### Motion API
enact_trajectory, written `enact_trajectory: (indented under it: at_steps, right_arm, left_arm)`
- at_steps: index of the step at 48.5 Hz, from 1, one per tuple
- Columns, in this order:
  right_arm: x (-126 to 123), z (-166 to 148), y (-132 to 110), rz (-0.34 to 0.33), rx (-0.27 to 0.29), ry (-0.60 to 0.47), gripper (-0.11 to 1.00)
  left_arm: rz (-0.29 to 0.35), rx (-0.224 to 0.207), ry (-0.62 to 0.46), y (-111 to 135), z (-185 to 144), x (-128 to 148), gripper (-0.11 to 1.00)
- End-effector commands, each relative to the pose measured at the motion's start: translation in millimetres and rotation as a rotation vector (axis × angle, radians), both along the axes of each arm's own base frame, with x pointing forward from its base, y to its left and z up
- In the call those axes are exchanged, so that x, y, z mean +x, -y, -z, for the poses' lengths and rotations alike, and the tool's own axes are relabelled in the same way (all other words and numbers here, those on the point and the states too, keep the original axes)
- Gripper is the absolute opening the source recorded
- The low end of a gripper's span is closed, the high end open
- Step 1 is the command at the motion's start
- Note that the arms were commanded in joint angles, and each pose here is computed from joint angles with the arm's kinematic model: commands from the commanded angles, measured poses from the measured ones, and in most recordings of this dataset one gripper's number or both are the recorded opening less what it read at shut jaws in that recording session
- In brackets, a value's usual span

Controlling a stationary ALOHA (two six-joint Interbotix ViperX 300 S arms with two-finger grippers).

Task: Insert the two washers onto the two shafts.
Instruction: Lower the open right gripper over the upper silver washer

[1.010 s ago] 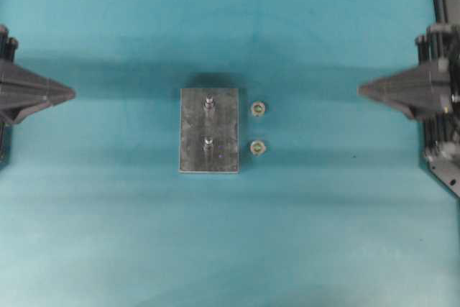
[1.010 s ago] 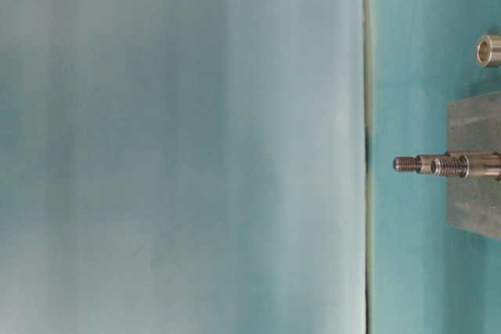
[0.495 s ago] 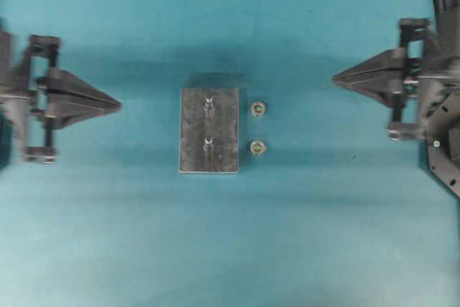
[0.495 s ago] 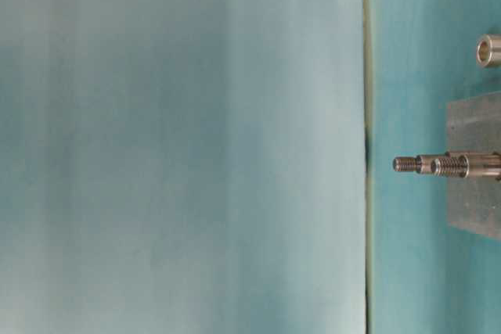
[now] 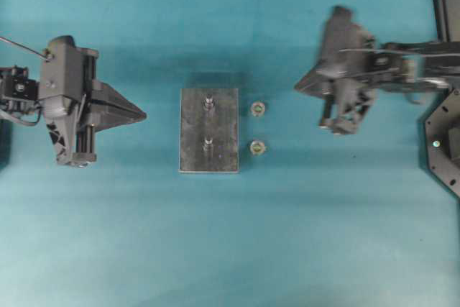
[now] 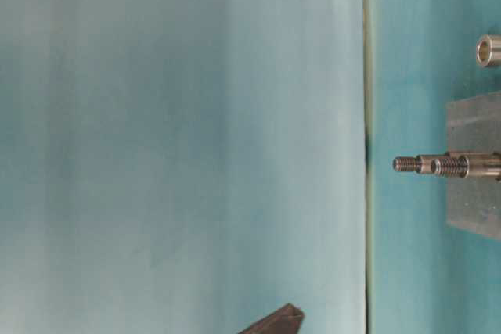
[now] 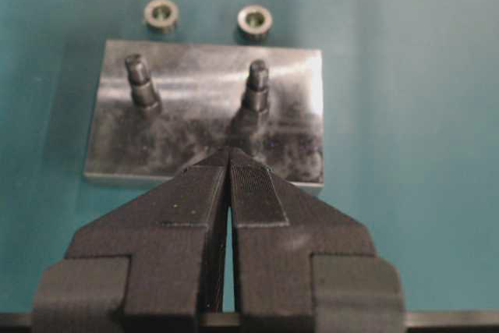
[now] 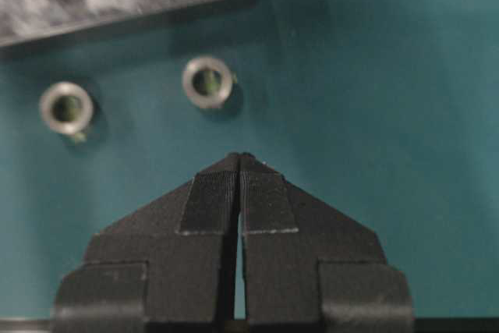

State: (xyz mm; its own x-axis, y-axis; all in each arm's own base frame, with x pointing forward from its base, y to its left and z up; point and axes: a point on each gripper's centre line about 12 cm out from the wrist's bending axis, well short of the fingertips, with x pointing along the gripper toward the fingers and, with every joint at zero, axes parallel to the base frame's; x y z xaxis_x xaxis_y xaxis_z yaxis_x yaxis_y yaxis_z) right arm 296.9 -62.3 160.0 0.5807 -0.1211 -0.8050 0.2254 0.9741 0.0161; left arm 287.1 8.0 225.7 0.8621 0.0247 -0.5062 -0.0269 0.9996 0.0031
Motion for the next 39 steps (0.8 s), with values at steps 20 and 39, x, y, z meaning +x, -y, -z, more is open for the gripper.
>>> enact_trajectory:
  at_steps: [20, 39]
  right_arm:
    - [56.4, 28.1, 8.5, -0.042, 0.002, -0.117, 0.79]
    - [68.1, 42.0, 6.8, -0.06, 0.005, -0.154, 0.82]
  left_arm:
    - [0.001, 0.005, 0.02, -0.6, -8.4, 6.3, 0.0]
    - [0.002, 0.007, 0.003, -0.6, -2.5, 4.4, 0.0]
